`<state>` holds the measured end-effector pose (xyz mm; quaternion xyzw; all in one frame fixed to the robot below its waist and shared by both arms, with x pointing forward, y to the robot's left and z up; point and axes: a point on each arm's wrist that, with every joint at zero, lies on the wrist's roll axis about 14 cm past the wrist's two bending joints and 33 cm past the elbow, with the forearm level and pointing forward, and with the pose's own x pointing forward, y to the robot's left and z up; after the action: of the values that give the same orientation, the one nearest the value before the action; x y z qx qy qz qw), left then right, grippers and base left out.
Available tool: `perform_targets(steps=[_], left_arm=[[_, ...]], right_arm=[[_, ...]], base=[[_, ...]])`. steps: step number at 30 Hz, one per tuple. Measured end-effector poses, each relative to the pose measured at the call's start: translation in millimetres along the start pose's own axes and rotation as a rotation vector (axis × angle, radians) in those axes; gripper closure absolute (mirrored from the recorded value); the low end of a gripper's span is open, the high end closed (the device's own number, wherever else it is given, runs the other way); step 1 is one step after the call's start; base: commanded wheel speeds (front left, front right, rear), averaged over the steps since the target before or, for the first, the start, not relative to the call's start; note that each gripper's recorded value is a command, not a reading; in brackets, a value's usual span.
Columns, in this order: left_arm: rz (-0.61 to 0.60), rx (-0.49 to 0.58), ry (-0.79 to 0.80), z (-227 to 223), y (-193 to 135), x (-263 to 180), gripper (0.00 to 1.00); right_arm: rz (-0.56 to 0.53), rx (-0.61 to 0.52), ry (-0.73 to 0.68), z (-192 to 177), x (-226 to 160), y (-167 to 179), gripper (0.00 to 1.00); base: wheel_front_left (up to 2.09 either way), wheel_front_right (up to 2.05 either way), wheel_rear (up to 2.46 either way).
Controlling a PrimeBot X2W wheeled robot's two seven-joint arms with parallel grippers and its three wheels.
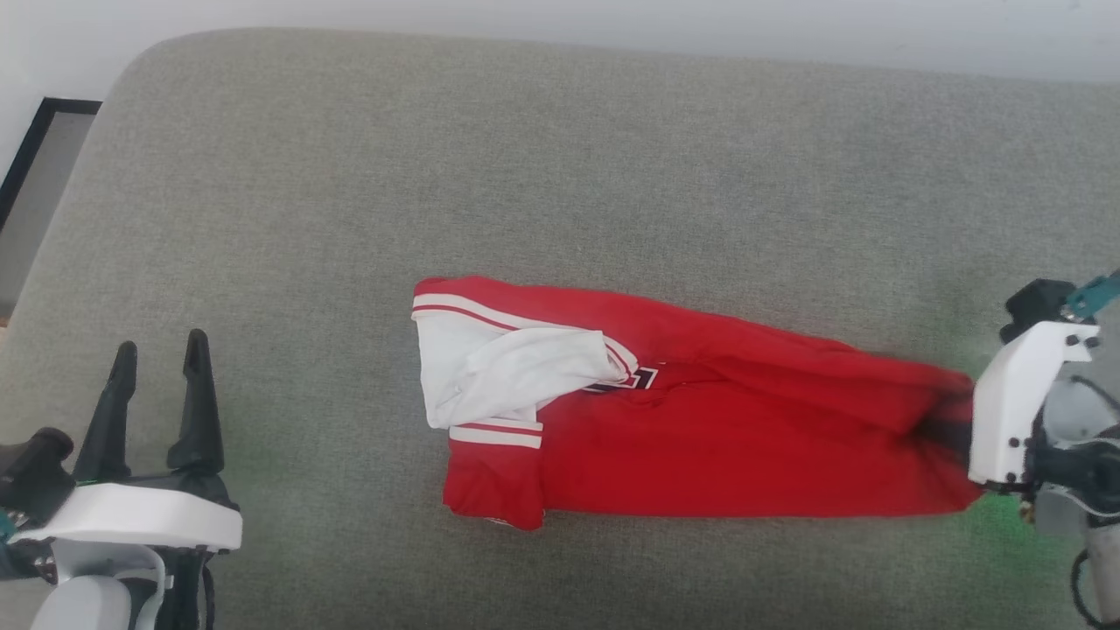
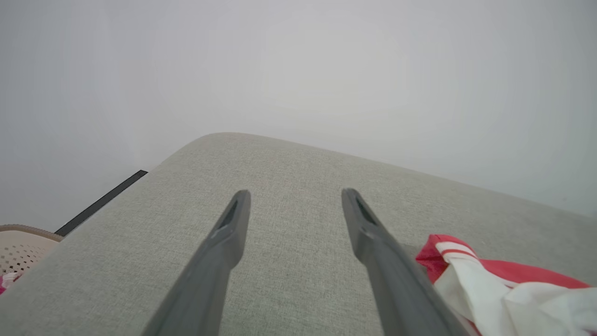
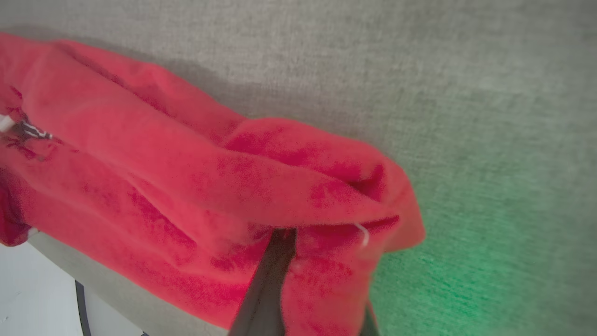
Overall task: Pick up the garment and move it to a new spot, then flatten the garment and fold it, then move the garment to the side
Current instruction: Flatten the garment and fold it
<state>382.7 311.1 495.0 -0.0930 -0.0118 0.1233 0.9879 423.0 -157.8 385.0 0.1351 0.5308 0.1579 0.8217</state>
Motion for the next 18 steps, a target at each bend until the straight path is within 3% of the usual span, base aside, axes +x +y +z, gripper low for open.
perform_targets(steps=[6,18], left_arm=[[-0.01,-0.006,-0.004,-6.6,-1.6,0.4,0.0],[-0.044,-0.007,0.007,-20.2,-16.0,9.3,0.0]], right_arm=[[-0.078,0.062,-0.093,19.2,-19.9,-37.6,1.0],[-0.338,0.208,-0.208,37.7,-71.9,-139.5,1.0]], base=[[0.0,0.0,0.0],[0.0,0.0,0.0]])
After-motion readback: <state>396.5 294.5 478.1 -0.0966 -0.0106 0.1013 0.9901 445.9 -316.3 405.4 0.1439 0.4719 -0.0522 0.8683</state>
